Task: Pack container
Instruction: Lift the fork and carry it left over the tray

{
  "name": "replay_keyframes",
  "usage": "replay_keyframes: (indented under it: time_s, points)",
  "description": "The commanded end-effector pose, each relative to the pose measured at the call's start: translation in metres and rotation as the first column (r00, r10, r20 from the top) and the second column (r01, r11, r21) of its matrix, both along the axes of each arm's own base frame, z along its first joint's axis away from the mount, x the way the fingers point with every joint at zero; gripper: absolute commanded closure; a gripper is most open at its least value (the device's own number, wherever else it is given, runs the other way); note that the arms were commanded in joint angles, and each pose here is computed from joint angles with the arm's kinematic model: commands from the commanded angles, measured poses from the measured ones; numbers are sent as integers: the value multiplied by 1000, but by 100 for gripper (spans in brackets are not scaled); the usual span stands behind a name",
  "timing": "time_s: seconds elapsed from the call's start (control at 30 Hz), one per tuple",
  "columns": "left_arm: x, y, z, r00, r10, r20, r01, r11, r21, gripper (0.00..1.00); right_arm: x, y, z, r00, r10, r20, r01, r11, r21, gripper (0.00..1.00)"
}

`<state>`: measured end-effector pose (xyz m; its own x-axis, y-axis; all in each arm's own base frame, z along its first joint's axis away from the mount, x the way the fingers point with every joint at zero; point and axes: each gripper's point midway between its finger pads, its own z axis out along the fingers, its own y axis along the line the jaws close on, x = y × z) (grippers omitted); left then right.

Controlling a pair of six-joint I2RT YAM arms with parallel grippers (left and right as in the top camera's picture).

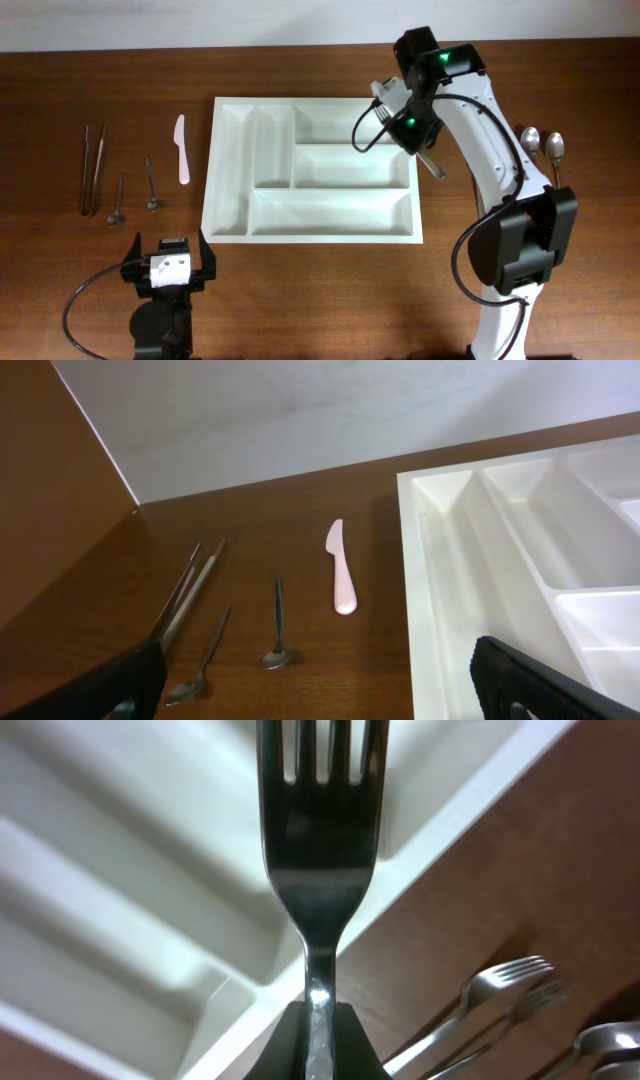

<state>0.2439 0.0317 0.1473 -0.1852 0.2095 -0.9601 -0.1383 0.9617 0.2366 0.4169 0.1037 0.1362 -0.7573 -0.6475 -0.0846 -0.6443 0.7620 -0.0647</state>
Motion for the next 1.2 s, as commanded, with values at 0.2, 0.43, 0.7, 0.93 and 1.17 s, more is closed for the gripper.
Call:
replay_keyframes:
  time_s: [0.2,0.43,0.7,0.93,1.17]
  points:
    - [0,-3,0,1000,-16,4,16,1000,7,1,-15,49,6,991,135,-10,-134,989,67,95]
    - [0,-3,0,1000,-16,4,16,1000,7,1,-14,58,6,976,216,11,-216,974,68,94]
    - [0,-3,0,1000,-16,4,16,1000,7,1,-11,59,7,940,341,34,-342,938,52,90]
    - [0,-3,0,1000,-16,4,16,1000,7,1,-11,59,6,879,475,42,-476,879,31,91]
    - [0,-3,0,1000,-16,4,16,1000,7,1,-1,63,8,810,580,86,-583,813,2,96]
